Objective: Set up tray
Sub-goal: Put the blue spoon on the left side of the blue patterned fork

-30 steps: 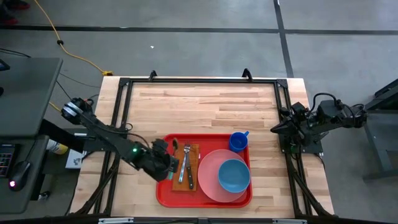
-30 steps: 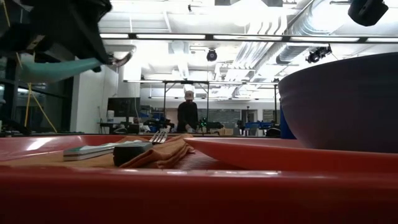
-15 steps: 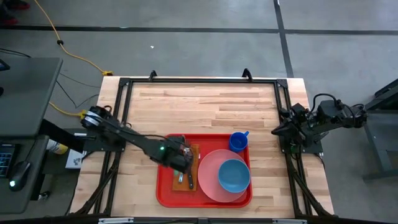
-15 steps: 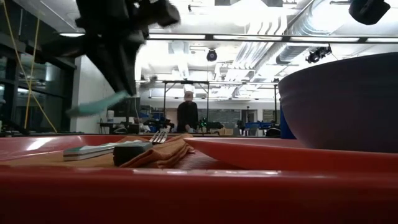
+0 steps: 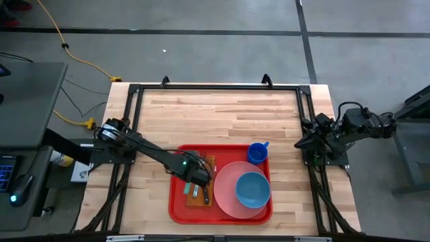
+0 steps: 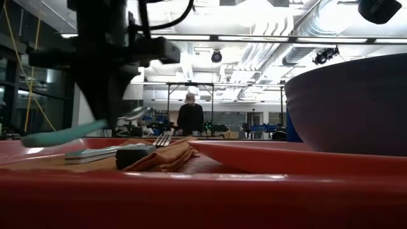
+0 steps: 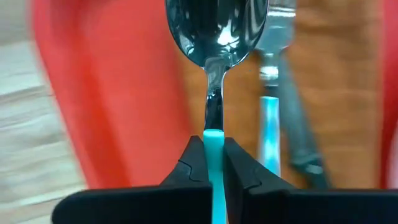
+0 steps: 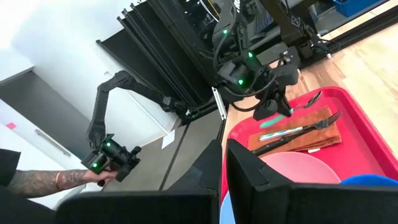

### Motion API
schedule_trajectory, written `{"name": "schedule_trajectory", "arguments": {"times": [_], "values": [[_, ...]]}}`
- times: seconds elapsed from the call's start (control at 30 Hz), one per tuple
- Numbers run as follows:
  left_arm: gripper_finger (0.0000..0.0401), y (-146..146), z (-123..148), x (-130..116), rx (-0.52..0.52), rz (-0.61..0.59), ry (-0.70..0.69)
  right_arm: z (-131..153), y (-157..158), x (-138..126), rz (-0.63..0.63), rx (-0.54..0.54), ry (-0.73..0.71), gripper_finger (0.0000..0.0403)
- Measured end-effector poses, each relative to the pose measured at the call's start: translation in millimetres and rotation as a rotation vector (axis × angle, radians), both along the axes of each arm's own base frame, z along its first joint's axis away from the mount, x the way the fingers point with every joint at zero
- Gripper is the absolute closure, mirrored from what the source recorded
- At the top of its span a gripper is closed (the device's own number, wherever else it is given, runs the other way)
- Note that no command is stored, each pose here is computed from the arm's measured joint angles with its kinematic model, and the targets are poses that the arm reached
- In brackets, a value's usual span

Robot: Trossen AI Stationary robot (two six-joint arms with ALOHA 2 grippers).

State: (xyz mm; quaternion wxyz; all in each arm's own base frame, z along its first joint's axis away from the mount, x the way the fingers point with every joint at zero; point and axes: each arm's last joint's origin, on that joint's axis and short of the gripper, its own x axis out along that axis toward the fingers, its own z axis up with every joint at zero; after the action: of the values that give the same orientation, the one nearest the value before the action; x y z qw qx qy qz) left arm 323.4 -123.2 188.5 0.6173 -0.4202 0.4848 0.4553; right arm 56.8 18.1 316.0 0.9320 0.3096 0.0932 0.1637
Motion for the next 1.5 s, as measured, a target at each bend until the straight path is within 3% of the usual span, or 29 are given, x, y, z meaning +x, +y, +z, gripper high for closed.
{"name": "schedule_trajectory", "arguments": {"times": [1.1,1.5], "values": [[0.0367,-10.9,-22.8,20.5,-0.101,0.005,-0.016,-0.4,1.5,-0.6,0.057,-0.018,-0.003,0.0402],[0.0367,-10.8,-7.7,23.4,-0.053,0.010,-0.006,-0.4,1.6,-0.6,0.060,-0.021,-0.005,0.0403]]}}
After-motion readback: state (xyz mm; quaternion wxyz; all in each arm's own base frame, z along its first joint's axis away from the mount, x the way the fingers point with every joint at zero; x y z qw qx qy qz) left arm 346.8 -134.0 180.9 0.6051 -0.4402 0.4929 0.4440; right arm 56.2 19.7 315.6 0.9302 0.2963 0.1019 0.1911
